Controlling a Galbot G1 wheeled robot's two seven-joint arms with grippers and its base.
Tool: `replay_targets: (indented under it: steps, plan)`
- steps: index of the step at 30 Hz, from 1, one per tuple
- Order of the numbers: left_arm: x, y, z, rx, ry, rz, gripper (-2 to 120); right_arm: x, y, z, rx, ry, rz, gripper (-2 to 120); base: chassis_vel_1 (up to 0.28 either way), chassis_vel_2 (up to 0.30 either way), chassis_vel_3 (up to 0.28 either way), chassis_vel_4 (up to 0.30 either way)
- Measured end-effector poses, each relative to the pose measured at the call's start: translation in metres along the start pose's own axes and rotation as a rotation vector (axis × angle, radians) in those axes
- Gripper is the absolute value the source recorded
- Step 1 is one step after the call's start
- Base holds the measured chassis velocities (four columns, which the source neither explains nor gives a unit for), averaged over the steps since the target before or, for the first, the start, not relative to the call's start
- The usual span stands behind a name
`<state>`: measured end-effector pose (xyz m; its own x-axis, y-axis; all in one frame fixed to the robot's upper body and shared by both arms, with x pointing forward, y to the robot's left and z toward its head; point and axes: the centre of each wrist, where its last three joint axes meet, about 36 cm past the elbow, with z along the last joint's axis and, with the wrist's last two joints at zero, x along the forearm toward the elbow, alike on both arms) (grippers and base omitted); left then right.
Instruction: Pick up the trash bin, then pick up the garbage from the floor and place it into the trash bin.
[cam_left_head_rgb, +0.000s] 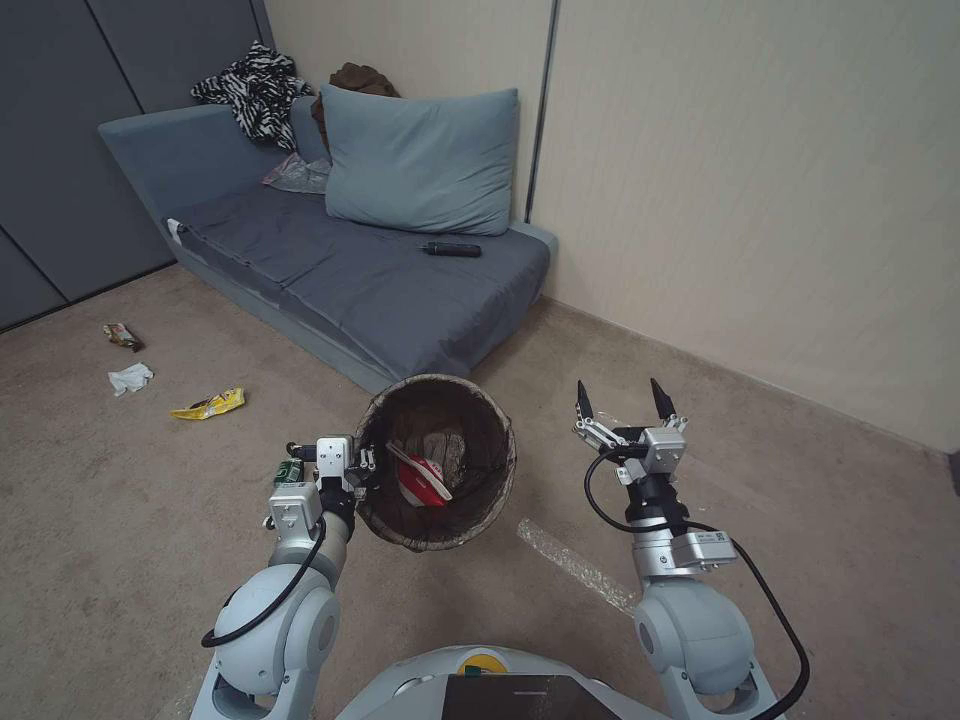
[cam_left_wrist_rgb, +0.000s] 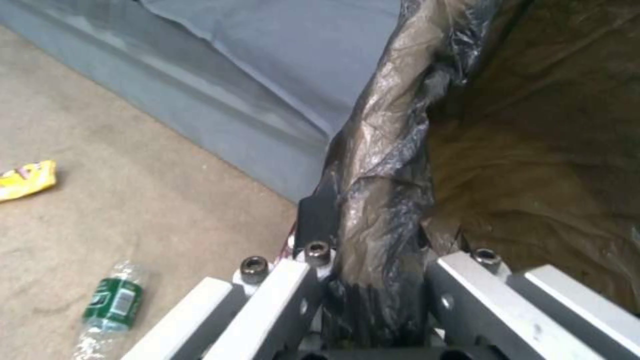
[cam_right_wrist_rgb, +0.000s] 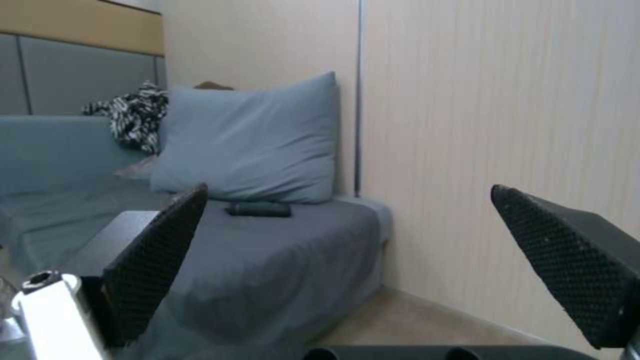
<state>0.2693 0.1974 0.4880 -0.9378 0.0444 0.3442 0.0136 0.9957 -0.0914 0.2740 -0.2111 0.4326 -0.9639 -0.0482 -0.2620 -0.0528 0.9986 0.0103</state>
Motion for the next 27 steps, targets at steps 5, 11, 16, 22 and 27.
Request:
replay_targets:
  steps: [5,11,16,22,27]
  plan:
    - [0.0007,-0.0001,-0.0007,-0.001,-0.002,0.003,3,0.0011,0.0014,-0.0024,-0.019,-0.004,-0.003,100,0.057,0.044,0.04,0.072]
    - [0.0013,-0.0003,-0.0015,-0.001,-0.004,0.005,3,0.0008,0.001,-0.0033,-0.018,-0.006,-0.004,100,0.062,0.057,0.049,0.052]
    - [0.0015,0.0002,-0.0019,-0.001,-0.006,0.005,3,0.0007,0.0009,-0.0034,-0.017,-0.007,-0.004,100,0.076,0.077,0.071,0.074]
    - [0.0015,0.0003,-0.0019,0.001,-0.006,0.005,3,0.0002,0.0009,-0.0035,-0.017,-0.008,-0.004,100,0.086,0.102,0.102,0.107]
    - [0.0014,0.0003,-0.002,0.003,-0.007,0.008,3,0.0003,0.0009,-0.0033,-0.017,-0.007,-0.004,100,0.125,0.11,0.116,0.126]
